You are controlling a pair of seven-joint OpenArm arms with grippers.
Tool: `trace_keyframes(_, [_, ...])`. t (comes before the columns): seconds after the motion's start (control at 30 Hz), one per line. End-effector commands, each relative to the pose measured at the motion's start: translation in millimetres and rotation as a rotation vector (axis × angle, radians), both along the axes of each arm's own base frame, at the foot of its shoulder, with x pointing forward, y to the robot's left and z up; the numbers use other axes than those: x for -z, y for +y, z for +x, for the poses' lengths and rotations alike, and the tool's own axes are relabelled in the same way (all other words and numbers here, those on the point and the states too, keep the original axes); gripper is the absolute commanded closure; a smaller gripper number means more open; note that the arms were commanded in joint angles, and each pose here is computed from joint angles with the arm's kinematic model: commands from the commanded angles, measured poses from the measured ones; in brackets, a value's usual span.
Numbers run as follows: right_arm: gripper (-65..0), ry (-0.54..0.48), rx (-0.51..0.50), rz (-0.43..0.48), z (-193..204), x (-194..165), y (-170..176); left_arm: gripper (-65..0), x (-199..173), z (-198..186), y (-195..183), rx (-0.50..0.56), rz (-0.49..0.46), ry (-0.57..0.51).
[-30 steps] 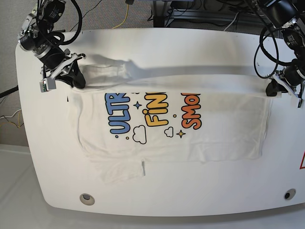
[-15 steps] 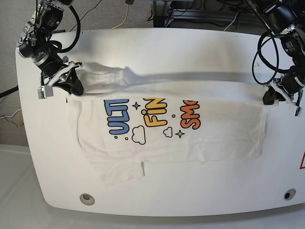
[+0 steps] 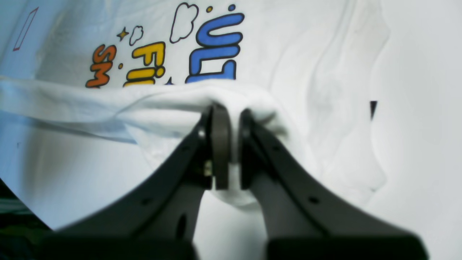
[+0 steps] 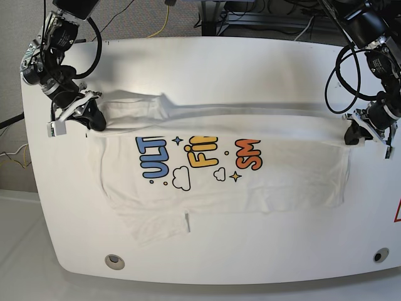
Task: Fold the T-shirt properly
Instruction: 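Lift both shoulder edges and fold them over the printed front toward the hem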
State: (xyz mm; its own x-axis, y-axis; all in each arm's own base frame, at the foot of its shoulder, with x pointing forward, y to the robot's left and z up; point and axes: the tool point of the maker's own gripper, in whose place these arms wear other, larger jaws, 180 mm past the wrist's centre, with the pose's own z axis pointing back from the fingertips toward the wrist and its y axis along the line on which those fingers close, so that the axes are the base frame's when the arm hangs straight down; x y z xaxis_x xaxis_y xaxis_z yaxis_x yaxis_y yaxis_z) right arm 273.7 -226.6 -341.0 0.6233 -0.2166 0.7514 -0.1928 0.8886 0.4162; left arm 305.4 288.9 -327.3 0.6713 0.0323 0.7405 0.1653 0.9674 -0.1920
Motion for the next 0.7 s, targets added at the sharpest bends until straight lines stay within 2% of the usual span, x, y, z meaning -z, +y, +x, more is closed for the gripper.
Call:
trace_keyframes(0.0, [0.0, -0.056, 0.007, -0.002, 9.0, -13.8, -6.0, -2.6, -16.0, 11.0, 6.0, -0.003, 0.035, -0.064])
trace_keyframes(0.13, [0.0, -0.042, 0.01, -0.034, 9.9, -10.7, -8.8, -2.6, -12.3, 13.2, 4.8, -0.002, 0.043, -0.067])
trace_keyframes(0.37, [0.0, -0.031, 0.014, -0.063, 12.5, -8.1, -11.1, -2.6, 9.1, 10.0, 6.3, -0.018, -0.009, -0.016])
trace_keyframes(0.53, [0.0, -0.045, 0.015, -0.061, 17.0, -11.9, -10.7, -2.6, 9.8, 14.2, 8.1, -0.037, -0.034, -0.052])
trace_keyframes(0.67, [-3.5, -0.053, 0.015, -0.062, 20.0, -14.4, -10.8, -2.6, 16.5, 17.4, 3.1, -0.029, -0.052, -0.057])
